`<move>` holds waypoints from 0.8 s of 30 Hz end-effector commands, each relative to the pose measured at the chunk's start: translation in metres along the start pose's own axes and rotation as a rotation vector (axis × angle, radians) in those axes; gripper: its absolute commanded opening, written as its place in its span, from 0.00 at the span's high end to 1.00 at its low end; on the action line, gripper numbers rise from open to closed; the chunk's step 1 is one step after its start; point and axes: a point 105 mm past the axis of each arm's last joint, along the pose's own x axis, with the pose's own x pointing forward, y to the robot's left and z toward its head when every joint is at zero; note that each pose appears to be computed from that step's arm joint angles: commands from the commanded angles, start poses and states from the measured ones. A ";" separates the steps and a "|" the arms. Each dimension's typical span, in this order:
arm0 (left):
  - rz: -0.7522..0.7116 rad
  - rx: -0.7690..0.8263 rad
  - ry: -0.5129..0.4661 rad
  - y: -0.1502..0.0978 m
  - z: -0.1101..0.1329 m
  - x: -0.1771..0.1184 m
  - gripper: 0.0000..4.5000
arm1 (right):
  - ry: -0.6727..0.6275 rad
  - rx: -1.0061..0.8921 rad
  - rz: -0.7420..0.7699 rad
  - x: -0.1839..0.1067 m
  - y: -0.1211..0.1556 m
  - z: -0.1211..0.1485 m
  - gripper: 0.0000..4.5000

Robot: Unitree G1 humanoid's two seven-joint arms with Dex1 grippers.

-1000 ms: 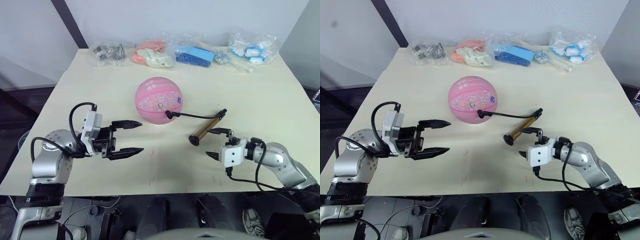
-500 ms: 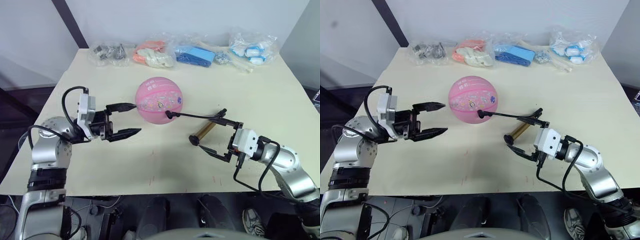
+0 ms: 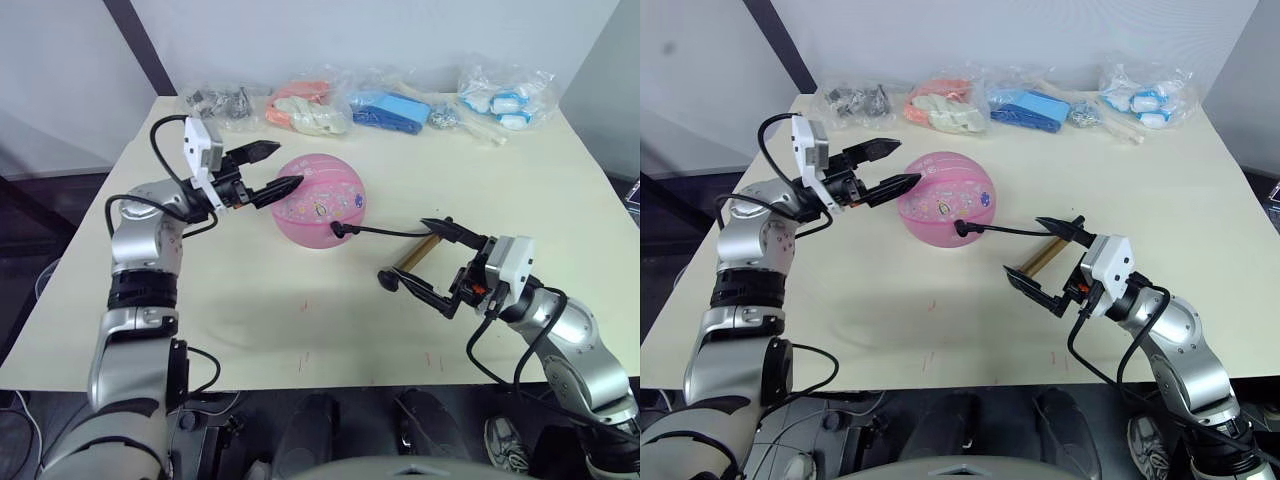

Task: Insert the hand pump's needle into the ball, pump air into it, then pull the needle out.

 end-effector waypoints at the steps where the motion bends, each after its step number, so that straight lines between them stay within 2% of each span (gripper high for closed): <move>1: 0.025 0.055 0.029 0.008 0.003 0.010 0.00 | -0.053 -0.019 -0.021 -0.005 0.000 0.016 0.01; 9: 0.018 0.023 0.062 0.011 -0.007 0.039 0.00 | -0.064 0.005 -0.040 -0.007 0.002 0.017 0.01; 17: 0.012 -0.040 0.199 0.006 -0.045 0.047 0.00 | -0.026 -0.004 -0.061 0.000 -0.003 0.010 0.01; 24: 0.042 -0.080 0.286 0.003 -0.073 0.043 0.00 | 0.093 -0.014 -0.092 0.022 -0.009 -0.006 0.01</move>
